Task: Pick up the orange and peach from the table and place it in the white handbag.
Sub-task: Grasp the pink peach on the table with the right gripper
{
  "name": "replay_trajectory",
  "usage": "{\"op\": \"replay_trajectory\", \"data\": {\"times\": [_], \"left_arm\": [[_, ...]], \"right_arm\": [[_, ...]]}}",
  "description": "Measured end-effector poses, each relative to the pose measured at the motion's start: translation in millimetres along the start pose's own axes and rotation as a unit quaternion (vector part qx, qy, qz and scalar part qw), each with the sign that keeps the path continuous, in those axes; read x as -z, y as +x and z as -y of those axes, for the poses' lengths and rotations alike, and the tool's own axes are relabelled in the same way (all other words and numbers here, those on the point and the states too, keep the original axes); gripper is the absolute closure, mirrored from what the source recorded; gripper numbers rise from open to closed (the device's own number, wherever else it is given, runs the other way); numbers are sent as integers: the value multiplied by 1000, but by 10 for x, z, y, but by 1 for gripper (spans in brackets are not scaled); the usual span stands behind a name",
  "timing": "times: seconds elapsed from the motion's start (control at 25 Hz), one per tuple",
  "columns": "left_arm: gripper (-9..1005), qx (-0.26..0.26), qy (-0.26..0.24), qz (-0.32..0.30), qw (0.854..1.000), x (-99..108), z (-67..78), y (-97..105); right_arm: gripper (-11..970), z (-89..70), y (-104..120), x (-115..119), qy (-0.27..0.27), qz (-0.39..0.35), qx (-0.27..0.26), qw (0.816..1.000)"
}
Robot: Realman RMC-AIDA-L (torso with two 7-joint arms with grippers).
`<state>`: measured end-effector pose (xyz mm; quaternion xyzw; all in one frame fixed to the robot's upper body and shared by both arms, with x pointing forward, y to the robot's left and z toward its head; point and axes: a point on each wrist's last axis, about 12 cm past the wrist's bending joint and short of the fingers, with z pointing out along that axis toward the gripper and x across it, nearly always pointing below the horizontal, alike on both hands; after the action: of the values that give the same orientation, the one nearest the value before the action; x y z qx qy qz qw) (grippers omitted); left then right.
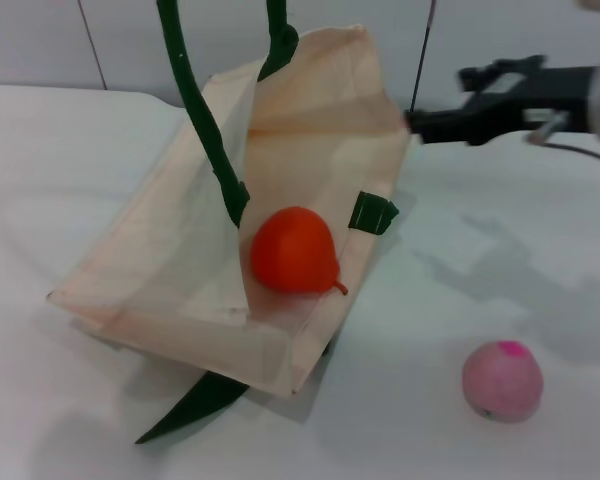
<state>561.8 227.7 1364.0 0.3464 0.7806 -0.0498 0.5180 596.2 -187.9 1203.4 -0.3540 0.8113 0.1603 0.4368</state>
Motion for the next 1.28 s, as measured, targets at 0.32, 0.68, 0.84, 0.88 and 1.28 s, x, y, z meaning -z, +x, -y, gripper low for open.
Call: {"op": "replay_trajectory", "data": {"times": [0.32,0.68,0.84,0.88,1.28], "left_arm": [[868,6,-11,-9,1000,10,-35,56],[868,10,-23,-18,1000,19,-67,107],[868,9,-26,-20,999,20,-73,108],[868,8,-29,-21,999,18,-76,106],[872,2,-31,-20,999,10,-71,63]], "right_arm": [[96,103,238,190,47,-71,-12,996],[97,46,497,266,30,-144,-44,988],[97,-20,558,301,2,-188,-56,981],[97,-36,565,308,-4,-198,-59,978],[98,-32,726,342,-26,-270,-83,959]]}}
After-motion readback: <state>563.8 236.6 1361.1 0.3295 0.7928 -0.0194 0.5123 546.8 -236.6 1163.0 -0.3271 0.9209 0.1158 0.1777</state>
